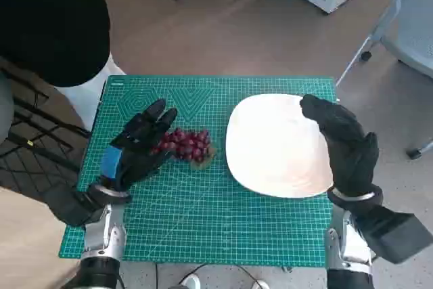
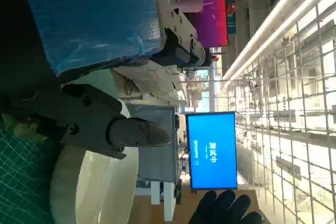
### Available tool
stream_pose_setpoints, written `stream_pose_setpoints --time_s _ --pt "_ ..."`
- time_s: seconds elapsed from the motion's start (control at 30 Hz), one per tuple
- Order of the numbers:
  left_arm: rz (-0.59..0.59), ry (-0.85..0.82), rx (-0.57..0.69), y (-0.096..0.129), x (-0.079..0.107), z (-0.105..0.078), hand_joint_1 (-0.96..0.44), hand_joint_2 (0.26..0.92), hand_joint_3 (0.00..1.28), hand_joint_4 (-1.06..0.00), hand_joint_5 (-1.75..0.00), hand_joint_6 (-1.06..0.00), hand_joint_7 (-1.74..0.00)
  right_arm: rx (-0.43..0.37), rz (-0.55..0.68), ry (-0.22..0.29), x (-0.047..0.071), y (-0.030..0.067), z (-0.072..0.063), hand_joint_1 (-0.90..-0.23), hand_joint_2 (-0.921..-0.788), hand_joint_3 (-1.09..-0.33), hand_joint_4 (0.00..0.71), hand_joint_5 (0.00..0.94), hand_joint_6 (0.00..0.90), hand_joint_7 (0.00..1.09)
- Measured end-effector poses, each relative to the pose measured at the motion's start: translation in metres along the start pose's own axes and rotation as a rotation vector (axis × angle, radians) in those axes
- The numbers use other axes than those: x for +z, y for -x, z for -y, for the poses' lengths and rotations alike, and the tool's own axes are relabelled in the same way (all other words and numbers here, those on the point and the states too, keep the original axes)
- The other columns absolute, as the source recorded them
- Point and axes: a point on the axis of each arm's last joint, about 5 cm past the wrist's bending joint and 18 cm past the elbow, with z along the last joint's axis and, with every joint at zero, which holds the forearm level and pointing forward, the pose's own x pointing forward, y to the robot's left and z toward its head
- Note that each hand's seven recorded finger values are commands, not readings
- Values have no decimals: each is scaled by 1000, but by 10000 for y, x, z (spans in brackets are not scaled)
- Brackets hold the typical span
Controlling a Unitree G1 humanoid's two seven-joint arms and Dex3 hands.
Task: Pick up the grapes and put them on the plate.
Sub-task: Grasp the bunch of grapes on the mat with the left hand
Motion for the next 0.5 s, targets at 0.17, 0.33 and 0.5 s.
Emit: stream_pose_setpoints --time_s 0.17,0.33,0.5 --pt "0 0 -1 0 0 -1 -280 921 265 -410 0 -491 0 1 2 1 5 1 0 -652 -921 -731 331 6 82 312" --pt "-2 2 -1 0 0 -1 -281 921 264 -411 0 -491 0 2 1 0 14 3 -4 -651 -921 -732 331 5 81 311" --pt "-4 4 -2 -1 1 -1 -280 921 263 -412 -1 -492 -1 -2 -3 0 19 14 -7 -650 -921 -733 331 5 81 310"
